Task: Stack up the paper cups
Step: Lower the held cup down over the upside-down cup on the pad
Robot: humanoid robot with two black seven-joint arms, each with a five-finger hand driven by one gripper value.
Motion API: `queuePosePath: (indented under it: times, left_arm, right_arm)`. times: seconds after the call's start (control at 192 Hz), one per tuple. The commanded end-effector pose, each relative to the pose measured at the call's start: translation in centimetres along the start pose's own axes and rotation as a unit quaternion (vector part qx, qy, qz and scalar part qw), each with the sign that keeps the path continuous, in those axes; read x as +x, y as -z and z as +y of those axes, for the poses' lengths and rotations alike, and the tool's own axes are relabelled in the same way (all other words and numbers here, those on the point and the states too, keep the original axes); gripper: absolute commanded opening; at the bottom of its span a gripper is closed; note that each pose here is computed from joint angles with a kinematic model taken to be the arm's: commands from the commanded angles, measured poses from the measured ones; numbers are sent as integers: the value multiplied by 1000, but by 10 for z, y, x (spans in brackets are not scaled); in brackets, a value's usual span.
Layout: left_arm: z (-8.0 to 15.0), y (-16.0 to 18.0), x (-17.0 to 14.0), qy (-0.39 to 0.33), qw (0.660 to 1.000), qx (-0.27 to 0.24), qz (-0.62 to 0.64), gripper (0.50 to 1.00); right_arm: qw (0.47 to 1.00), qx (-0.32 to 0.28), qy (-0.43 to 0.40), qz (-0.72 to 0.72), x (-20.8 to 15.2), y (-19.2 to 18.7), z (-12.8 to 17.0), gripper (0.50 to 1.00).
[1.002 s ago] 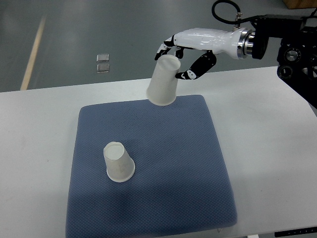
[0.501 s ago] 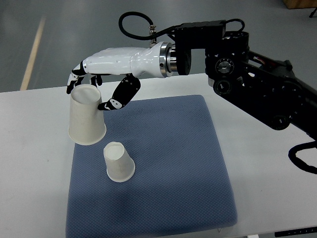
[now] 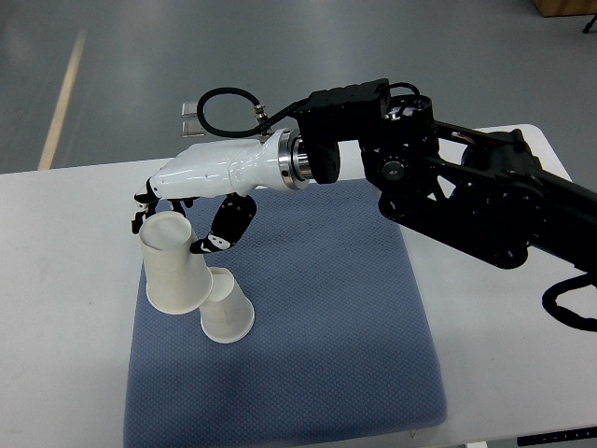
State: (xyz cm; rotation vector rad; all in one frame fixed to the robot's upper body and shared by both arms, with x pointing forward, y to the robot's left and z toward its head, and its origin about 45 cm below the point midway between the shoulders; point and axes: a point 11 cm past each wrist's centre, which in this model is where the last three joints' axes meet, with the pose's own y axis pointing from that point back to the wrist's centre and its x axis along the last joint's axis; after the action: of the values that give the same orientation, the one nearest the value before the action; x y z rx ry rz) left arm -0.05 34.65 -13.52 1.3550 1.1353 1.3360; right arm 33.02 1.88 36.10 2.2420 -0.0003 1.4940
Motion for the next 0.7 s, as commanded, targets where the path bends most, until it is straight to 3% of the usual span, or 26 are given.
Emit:
queuePosePath:
  times: [0.0,0.694]
  left_arm:
    - [0,-1,0,0,1000,-1,0,1000]
    - [0,0,0,0,1000,0,0,1000]
  right_arm:
    - [1000,-2,2,6,-1,1,0,568]
    - [999,-26,26,32,-16,-11,6,568]
